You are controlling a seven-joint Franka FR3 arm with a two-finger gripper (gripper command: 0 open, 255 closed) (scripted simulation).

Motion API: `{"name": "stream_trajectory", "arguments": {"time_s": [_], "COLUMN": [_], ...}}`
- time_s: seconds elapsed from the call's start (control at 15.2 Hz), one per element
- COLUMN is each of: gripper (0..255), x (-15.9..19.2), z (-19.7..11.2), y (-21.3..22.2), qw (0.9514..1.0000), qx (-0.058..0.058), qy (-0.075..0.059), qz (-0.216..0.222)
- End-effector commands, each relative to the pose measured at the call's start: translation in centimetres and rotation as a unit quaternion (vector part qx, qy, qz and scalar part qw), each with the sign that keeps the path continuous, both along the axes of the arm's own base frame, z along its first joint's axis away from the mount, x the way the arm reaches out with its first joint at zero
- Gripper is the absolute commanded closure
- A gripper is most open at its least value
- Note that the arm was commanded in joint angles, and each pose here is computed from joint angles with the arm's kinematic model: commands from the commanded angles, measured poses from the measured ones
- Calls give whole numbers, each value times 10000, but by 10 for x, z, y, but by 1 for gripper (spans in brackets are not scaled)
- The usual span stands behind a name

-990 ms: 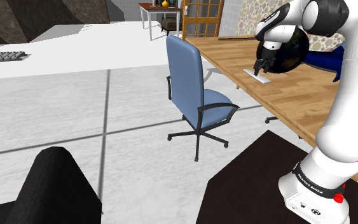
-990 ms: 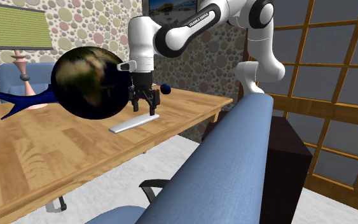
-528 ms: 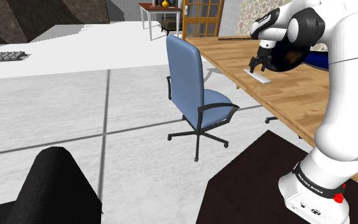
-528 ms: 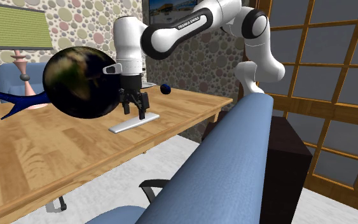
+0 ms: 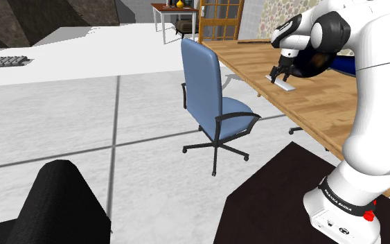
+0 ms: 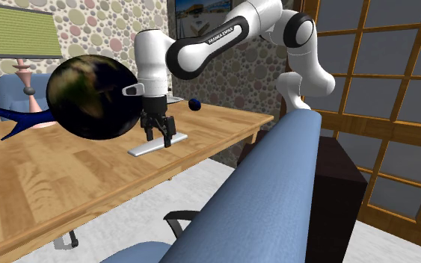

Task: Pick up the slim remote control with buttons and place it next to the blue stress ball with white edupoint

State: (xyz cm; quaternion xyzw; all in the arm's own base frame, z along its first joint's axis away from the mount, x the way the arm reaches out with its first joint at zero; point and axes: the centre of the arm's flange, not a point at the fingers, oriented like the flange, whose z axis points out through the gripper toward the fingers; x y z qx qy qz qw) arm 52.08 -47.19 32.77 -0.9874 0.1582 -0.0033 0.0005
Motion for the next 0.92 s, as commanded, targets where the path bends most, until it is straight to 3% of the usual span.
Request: {"name": "stream_trajectory", "arguments": {"time_s": [0.0, 0.13, 0.2, 0.86], "gripper": [0, 0, 255, 255], "x": [0, 0, 0, 0], "z": [0, 0, 0, 5], "y": [0, 0, 0, 0], "qw": [10000, 10000, 10000, 10000], "qx": [0, 0, 0, 0], "qy": [-1, 0, 0, -1], "qz": [0, 0, 0, 0]}}
